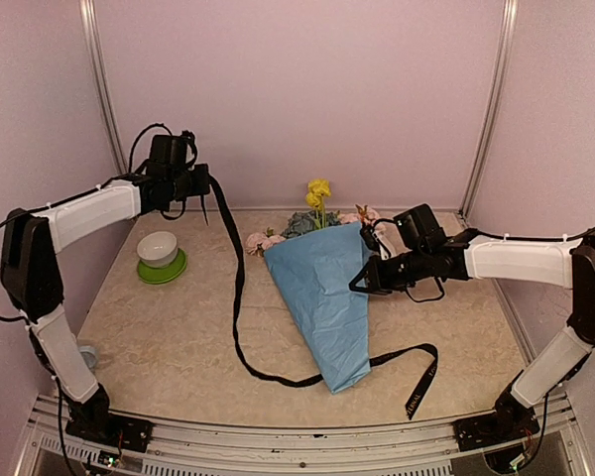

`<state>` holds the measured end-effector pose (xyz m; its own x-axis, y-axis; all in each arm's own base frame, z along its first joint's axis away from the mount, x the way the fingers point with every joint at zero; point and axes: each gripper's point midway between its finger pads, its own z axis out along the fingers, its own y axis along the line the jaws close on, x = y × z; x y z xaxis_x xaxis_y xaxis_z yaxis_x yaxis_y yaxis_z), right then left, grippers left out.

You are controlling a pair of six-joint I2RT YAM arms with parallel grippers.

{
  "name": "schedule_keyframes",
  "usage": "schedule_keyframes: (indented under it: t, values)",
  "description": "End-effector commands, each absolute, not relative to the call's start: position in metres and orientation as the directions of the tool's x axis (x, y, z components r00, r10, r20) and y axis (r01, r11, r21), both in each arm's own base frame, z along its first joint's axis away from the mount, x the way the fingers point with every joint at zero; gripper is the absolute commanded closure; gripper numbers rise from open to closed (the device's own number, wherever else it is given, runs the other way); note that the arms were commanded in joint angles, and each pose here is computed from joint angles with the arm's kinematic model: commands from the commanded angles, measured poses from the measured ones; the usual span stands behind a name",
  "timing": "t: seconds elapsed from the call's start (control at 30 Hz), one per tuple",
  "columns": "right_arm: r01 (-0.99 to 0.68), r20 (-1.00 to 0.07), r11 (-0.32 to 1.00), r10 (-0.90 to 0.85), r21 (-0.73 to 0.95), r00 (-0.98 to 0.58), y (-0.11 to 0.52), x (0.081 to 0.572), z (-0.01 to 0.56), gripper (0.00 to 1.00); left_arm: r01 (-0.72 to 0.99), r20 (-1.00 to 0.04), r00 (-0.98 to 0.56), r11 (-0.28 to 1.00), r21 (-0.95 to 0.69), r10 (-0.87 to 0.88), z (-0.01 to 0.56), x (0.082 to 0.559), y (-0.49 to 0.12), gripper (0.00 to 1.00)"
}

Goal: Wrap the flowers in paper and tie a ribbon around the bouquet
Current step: Pick up the left side of the ribbon at the center of the board.

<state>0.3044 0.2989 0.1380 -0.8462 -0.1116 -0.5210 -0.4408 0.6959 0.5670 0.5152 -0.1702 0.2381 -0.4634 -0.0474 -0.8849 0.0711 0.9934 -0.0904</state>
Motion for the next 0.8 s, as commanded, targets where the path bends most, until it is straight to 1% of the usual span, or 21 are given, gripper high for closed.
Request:
schedule_keyframes:
  t: [0.0, 0.07, 0.2, 0.33, 0.43, 0.57, 0.6, 0.63, 0.7, 0.77]
  values:
    - [-0.462, -0.537, 0.665, -0.108, 0.587, -0.837, 0.306, 0.296, 0.151, 1.0, 0.026, -0.969, -0.245, 0.999, -0.04, -0.032, 0.333, 0.509, -0.153, 1.0]
    - [-0.46, -0.529, 0.661, -0.111, 0.593, -0.841, 0.309, 0.294, 0.147, 1.0, 0.062, -0.977, -0.21, 0.997, -0.041, -0.028, 0.348, 0.497, -0.161, 1.0]
    - [-0.456, -0.513, 0.651, -0.117, 0.607, -0.851, 0.317, 0.29, 0.139, 1.0, 0.144, -0.978, -0.208, 0.989, -0.038, -0.007, 0.345, 0.469, -0.181, 1.0]
    - [-0.453, -0.497, 0.627, -0.118, 0.634, -0.859, 0.329, 0.282, 0.133, 1.0, 0.313, -0.986, -0.162, 0.95, -0.024, 0.028, 0.358, 0.421, -0.229, 1.0]
    - [-0.449, -0.487, 0.616, -0.119, 0.647, -0.865, 0.337, 0.278, 0.129, 1.0, 0.471, -0.987, -0.137, 0.882, 0.005, 0.079, 0.371, 0.38, -0.28, 1.0]
    - [-0.439, -0.477, 0.594, -0.104, 0.674, -0.873, 0.345, 0.276, 0.127, 1.0, 0.686, -0.984, -0.088, 0.726, 0.052, 0.153, 0.384, 0.316, -0.347, 1.0]
    - [-0.438, -0.475, 0.591, -0.103, 0.677, -0.874, 0.346, 0.275, 0.125, 1.0, 0.736, -0.982, -0.079, 0.674, 0.059, 0.172, 0.381, 0.297, -0.364, 1.0]
    - [-0.435, -0.473, 0.59, -0.1, 0.68, -0.875, 0.347, 0.275, 0.124, 1.0, 0.763, -0.978, -0.091, 0.644, 0.054, 0.19, 0.373, 0.288, -0.372, 1.0]
    - [-0.426, -0.467, 0.592, -0.093, 0.684, -0.879, 0.347, 0.274, 0.121, 1.0, 0.791, -0.958, -0.176, 0.612, -0.002, 0.224, 0.345, 0.284, -0.383, 1.0]
    - [-0.41, -0.453, 0.596, -0.085, 0.691, -0.887, 0.345, 0.273, 0.115, 1.0, 0.802, -0.918, -0.274, 0.595, -0.054, 0.286, 0.303, 0.285, -0.394, 1.0]
